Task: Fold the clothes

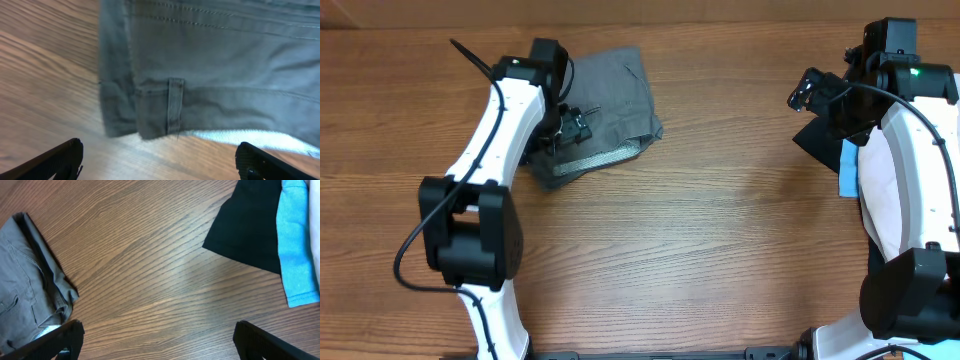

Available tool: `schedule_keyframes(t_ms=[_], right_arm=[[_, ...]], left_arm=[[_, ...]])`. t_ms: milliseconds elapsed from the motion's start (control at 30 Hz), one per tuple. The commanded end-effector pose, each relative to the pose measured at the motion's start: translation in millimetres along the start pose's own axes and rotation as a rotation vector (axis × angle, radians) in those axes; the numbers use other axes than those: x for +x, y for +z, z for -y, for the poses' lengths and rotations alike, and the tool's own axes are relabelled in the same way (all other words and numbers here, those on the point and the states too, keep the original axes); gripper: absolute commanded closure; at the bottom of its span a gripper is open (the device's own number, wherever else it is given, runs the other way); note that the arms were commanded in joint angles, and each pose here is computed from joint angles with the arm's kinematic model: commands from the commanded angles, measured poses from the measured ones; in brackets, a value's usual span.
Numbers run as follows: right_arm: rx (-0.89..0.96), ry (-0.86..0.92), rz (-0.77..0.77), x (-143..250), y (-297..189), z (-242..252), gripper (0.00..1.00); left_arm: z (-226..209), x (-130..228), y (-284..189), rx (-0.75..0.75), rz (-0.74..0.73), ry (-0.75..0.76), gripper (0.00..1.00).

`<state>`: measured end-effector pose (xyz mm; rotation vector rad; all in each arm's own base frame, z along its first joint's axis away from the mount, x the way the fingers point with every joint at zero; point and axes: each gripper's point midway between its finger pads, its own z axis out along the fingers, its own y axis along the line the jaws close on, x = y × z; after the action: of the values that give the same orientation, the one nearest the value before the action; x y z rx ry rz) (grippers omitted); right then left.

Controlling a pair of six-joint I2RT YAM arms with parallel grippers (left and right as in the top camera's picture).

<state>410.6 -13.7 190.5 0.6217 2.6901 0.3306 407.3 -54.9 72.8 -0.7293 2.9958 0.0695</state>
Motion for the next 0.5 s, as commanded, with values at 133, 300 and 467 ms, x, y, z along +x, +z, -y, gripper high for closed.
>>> schedule_keyframes(t_ms=[133,300,467], right_arm=[[0.006,-0.005,0.013,-3,-2,0,0.0],[0.006,-0.005,0.013,-3,-2,0,0.0],[0.006,-0.005,0.013,-3,-2,0,0.0]], left_arm=[[-2,0,39,-0.039,-0.054,-0.047,0.0],[-3,-5,42,-0.046,-0.032,-0.032,0.0],[-7,-4,42,-0.059,-0.041,-0.024,0.0]])
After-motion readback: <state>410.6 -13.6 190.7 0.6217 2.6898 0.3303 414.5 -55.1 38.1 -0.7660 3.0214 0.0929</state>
